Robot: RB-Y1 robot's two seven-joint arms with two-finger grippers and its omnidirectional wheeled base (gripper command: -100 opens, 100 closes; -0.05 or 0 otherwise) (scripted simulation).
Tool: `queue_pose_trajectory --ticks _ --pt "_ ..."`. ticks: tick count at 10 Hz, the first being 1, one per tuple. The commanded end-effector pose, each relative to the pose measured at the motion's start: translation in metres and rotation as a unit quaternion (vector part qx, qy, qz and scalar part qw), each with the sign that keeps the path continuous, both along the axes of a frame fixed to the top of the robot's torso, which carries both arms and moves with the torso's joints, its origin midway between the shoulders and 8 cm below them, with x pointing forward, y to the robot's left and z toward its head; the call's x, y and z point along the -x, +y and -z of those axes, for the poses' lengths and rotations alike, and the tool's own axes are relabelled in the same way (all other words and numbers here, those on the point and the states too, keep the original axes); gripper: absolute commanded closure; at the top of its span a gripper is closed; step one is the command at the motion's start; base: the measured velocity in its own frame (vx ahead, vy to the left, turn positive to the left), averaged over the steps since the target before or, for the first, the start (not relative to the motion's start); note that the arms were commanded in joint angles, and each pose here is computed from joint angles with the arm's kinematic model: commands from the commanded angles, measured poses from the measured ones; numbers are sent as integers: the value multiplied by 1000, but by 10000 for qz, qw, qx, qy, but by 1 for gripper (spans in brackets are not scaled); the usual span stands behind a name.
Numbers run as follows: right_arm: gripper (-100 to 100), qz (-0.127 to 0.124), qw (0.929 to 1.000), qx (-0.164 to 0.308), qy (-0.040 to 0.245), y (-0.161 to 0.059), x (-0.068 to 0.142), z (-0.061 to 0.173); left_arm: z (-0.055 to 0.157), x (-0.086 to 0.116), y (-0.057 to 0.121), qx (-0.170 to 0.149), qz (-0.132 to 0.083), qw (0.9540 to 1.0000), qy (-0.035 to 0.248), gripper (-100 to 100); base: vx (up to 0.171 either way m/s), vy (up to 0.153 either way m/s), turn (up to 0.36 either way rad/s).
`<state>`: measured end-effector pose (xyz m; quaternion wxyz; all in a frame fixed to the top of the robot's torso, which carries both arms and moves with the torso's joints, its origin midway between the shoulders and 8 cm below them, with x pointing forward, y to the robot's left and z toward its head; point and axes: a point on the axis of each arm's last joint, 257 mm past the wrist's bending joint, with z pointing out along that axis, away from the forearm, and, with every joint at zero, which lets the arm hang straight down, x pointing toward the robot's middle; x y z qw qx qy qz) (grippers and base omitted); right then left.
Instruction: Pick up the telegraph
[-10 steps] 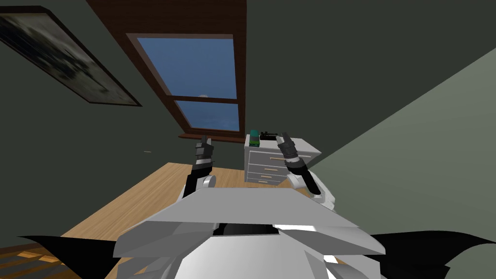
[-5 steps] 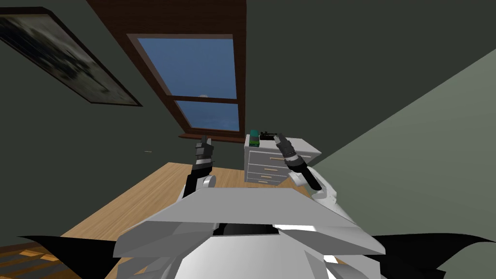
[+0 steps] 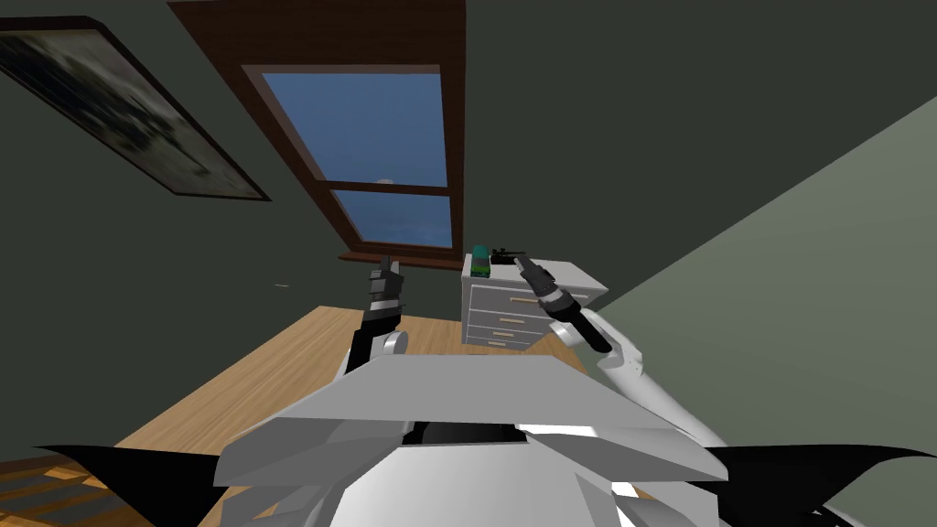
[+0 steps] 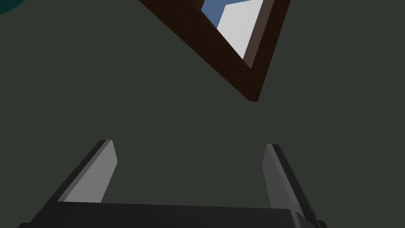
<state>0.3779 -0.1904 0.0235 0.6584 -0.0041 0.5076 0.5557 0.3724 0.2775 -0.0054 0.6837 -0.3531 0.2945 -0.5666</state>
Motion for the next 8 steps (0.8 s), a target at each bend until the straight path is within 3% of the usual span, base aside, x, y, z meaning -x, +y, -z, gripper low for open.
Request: queue_pose_trajectory --ticks 1,6,8 --pt "-100 -41 9995 324 -22 5 -6 5 0 0 0 0 0 10000 0 0 -2 -3 20" --pt "-100 -165 9942 1067 -12 8 -10 16 0 0 0 0 0 10000 0 0 -1 -1 17" --pt "-100 -191 9890 1468 -31 9 -15 23 0 0 0 0 0 10000 0 0 -4 1 35"
